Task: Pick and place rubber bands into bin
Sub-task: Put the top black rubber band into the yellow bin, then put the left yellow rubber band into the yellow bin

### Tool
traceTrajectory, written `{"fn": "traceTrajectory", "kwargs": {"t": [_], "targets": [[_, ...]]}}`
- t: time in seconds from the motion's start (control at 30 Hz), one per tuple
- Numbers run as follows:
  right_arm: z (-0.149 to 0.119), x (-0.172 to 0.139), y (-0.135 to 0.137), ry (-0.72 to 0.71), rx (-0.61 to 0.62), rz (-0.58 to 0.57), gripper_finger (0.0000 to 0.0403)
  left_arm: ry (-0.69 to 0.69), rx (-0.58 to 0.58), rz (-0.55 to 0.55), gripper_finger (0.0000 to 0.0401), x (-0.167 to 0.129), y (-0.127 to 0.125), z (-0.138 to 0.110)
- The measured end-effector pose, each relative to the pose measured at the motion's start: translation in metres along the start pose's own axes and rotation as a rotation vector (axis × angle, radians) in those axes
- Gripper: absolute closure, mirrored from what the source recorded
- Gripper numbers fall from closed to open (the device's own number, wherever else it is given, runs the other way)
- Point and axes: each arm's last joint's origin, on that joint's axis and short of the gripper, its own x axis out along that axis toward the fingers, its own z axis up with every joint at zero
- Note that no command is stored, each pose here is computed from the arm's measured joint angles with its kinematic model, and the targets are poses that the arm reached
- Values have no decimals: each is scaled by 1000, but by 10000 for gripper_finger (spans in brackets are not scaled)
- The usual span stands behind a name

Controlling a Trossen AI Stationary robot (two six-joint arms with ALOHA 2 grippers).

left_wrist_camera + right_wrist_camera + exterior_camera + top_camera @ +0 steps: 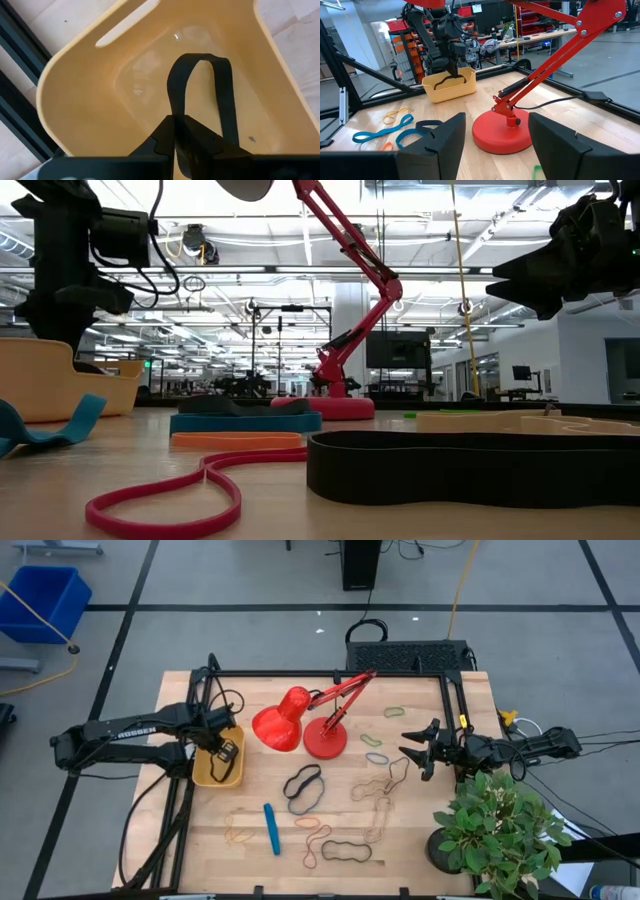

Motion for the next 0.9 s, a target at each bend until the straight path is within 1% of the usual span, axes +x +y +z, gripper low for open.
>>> {"fn": "traceTrajectory", "kwargs": {"t": [0.1, 0.17, 0.33, 0.43, 0.57, 0.7, 0.9], "targets": [[0, 0, 0, 0, 0, 0, 193, 5, 0, -8, 355, 0, 0, 0], [0, 0, 0, 0, 0, 0, 193, 5, 0, -17, 343, 0, -1, 0], [0, 0, 0, 0, 0, 0, 193, -16, 4, -30, 287, 0, -2, 2], [0, 0, 0, 0, 0, 0, 193, -31, 34, -40, 258, -4, -3, 4], [0, 0, 0, 0, 0, 1, 193, -76, 103, -64, 235, -15, -6, 10], [0, 0, 0, 0, 0, 1, 193, -143, 184, -96, 224, -34, -10, 17], [0, 0, 0, 0, 0, 1, 193, -215, 372, -196, 221, -57, -20, 23]]}}
